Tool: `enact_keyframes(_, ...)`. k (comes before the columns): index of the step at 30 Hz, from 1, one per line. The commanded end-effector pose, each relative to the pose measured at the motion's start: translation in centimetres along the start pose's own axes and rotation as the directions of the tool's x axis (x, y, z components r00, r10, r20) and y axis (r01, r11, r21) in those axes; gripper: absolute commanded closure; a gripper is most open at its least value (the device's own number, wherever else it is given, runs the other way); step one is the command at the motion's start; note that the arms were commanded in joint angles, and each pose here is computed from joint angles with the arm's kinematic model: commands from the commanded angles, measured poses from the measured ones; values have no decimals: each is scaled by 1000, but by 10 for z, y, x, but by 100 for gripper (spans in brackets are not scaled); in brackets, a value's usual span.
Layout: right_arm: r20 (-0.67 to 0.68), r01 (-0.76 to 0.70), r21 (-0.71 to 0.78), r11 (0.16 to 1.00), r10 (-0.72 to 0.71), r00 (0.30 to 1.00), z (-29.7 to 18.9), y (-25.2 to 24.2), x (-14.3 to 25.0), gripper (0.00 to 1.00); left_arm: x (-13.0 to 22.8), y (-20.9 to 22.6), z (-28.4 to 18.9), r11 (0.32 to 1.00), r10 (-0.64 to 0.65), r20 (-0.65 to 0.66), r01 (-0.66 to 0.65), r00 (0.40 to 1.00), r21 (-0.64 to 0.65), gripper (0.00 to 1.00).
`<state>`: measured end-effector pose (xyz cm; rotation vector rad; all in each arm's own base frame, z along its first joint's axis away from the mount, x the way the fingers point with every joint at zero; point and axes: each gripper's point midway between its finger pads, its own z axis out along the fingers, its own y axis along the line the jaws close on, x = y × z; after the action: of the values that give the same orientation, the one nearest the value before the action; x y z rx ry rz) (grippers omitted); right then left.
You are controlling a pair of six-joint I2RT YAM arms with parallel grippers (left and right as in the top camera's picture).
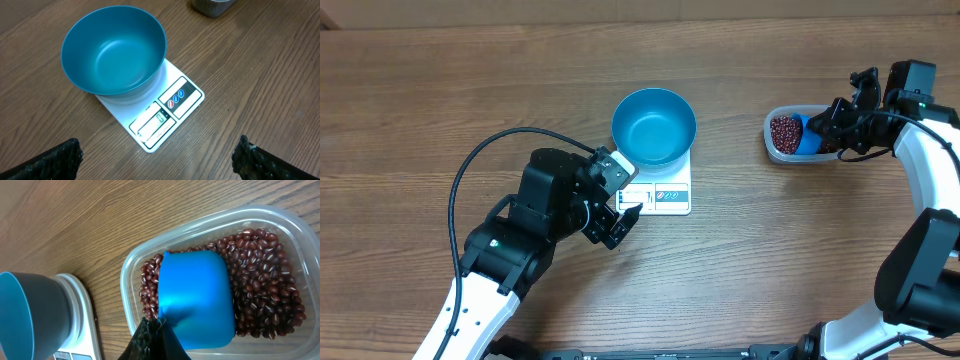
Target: Scoop item into bowl and weigh 150g on scale
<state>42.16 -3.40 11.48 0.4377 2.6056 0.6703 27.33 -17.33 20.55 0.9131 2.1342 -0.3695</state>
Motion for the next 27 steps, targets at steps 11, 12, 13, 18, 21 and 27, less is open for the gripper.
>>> enact_keyframes(11, -42, -74, -44, 996, 72, 996, 7, -11, 6, 96, 1, -2, -2, 1000, 6, 8, -6, 1000, 10, 1)
enact_keyframes(12, -44, -81, -41, 996, 80, 996, 8, -14, 6, 96, 1, -2, -2, 1000, 6, 8, -6, 1000, 11, 0)
enact_keyframes(13, -45, -90, -38, 995, 89, 995, 8, -18, 6, 96, 1, -2, -2, 1000, 6, 8, -6, 1000, 11, 0)
enact_keyframes(18, -56, -111, -30, 993, 110, 992, 10, -27, 7, 96, 1, -2, -2, 1000, 6, 8, -6, 1000, 11, 0)
enact_keyframes(21, -62, -99, -25, 995, 98, 993, 11, -29, 9, 96, 1, -2, -2, 1000, 6, 8, -6, 1000, 11, 0)
enact_keyframes(27, -59, -99, -2, 995, 99, 993, 11, -33, 9, 96, 1, -2, -2, 1000, 6, 8, -6, 1000, 10, 0)
